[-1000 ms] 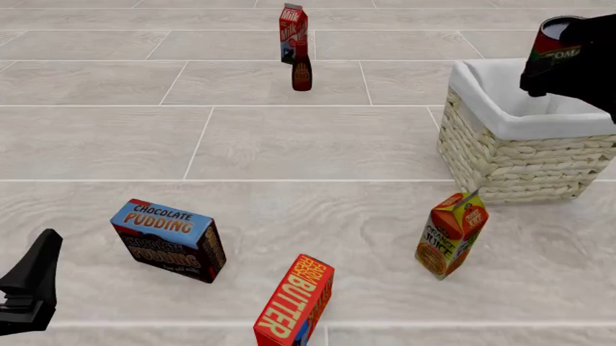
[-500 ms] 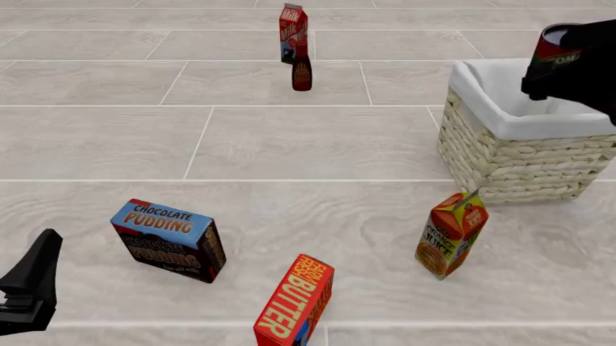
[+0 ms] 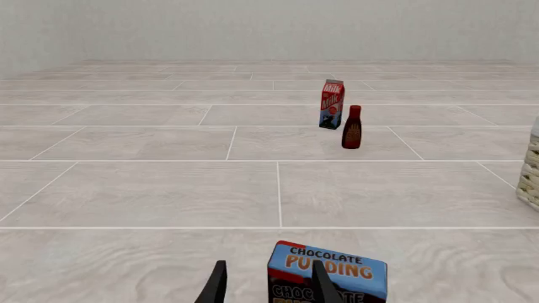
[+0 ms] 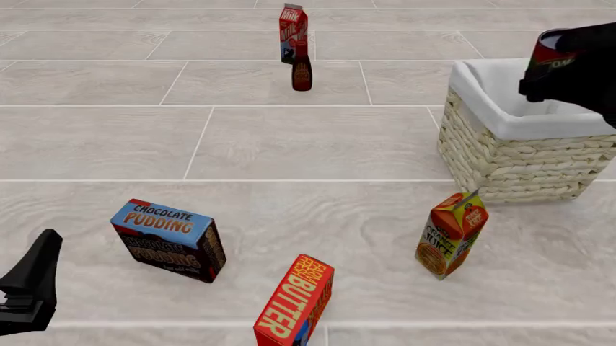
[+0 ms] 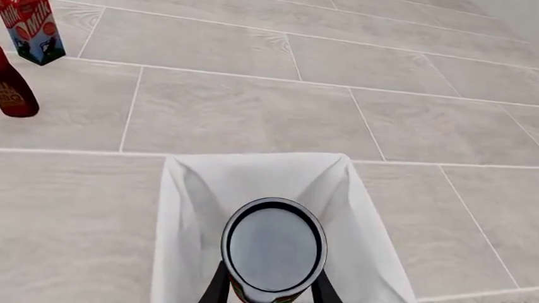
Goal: Pick the tomato sauce and place it in the basket.
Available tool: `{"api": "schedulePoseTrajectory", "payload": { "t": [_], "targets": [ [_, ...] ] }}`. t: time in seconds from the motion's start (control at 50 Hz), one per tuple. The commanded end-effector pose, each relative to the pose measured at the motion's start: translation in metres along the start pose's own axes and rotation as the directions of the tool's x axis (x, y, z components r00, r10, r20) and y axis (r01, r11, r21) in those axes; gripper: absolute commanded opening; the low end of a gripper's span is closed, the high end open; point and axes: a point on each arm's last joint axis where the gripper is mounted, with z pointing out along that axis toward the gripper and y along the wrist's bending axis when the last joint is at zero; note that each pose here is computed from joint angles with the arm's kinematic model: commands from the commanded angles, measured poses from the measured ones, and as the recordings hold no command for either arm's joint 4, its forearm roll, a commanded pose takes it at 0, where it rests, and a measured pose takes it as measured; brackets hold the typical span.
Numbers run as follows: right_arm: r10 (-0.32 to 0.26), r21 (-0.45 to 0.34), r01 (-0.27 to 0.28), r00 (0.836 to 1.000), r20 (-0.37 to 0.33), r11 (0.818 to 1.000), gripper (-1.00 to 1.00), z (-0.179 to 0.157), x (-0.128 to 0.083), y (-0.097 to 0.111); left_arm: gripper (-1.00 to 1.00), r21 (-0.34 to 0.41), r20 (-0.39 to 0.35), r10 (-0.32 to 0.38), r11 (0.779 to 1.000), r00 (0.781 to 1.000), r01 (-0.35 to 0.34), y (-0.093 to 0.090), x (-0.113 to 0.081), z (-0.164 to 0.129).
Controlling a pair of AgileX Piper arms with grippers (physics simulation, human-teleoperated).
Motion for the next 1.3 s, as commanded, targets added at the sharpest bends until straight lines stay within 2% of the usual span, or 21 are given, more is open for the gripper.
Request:
{"api": "schedulePoseTrajectory", "payload": {
  "t": [0.02, 1.3],
  "targets": [
    [0.012, 0.0, -0.012, 1.0, -0.001, 1.0, -1.0, 0.008, 0.0, 0.0, 1.0, 0.0, 0.0, 0.0, 1.0, 1.0, 0.0, 0.0, 0.0, 0.0],
    [0.009, 0.003, -0.009, 0.998, -0.066, 1.0, -1.0, 0.05, 0.025, -0.002, 1.0, 0.0, 0.0, 0.0, 1.0, 1.0, 0.0, 0.0, 0.0, 0.0]
  ]
}}
